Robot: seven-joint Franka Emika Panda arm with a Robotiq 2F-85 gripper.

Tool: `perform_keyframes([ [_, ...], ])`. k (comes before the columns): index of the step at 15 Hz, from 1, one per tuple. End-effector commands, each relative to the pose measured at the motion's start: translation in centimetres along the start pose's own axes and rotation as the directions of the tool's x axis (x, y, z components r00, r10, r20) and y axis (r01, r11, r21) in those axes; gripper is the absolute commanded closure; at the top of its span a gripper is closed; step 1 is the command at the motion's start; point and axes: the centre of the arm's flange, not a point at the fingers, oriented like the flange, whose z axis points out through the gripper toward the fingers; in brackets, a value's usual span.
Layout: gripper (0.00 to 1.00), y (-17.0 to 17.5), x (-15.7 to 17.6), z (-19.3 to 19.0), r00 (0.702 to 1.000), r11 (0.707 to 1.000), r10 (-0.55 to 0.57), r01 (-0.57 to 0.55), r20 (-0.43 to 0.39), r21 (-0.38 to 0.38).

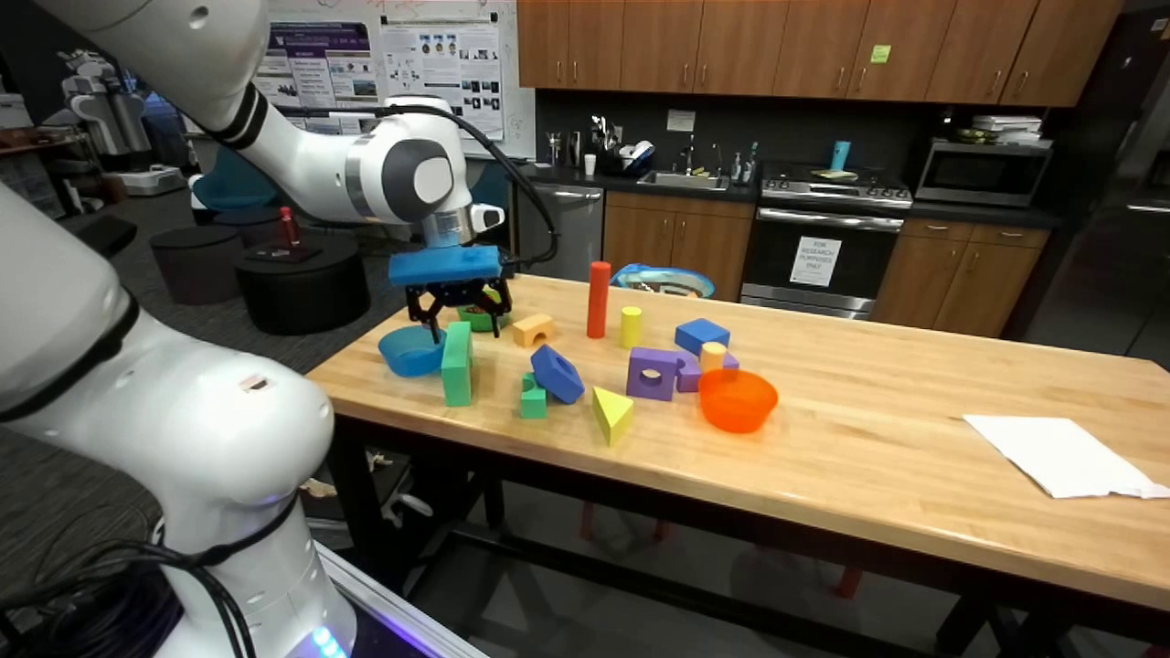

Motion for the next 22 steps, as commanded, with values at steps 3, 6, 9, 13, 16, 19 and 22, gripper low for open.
perform_keyframes([
  [3, 0.00, 6.4, -2.6, -1.8, 0.982, 0.983, 0.181, -0.179, -0.044, 0.050],
  [6, 0.00, 9.0, -3.8, -1.2, 0.964, 0.963, 0.263, -0.260, -0.040, 0.072],
  [9, 0.00, 10.8, -4.8, -0.7, 0.948, 0.944, 0.318, -0.314, -0.018, 0.103],
  [13, 0.00, 11.7, -5.6, 0.0, 0.935, 0.925, 0.354, -0.352, 0.012, 0.143],
  [16, 0.00, 12.4, -5.9, 0.7, 0.927, 0.915, 0.374, -0.373, 0.026, 0.153],
  [19, 0.00, 12.7, -5.9, 1.5, 0.925, 0.914, 0.378, -0.378, 0.033, 0.150],
  [22, 0.00, 12.5, -5.8, 2.4, 0.928, 0.916, 0.370, -0.374, 0.054, 0.144],
])
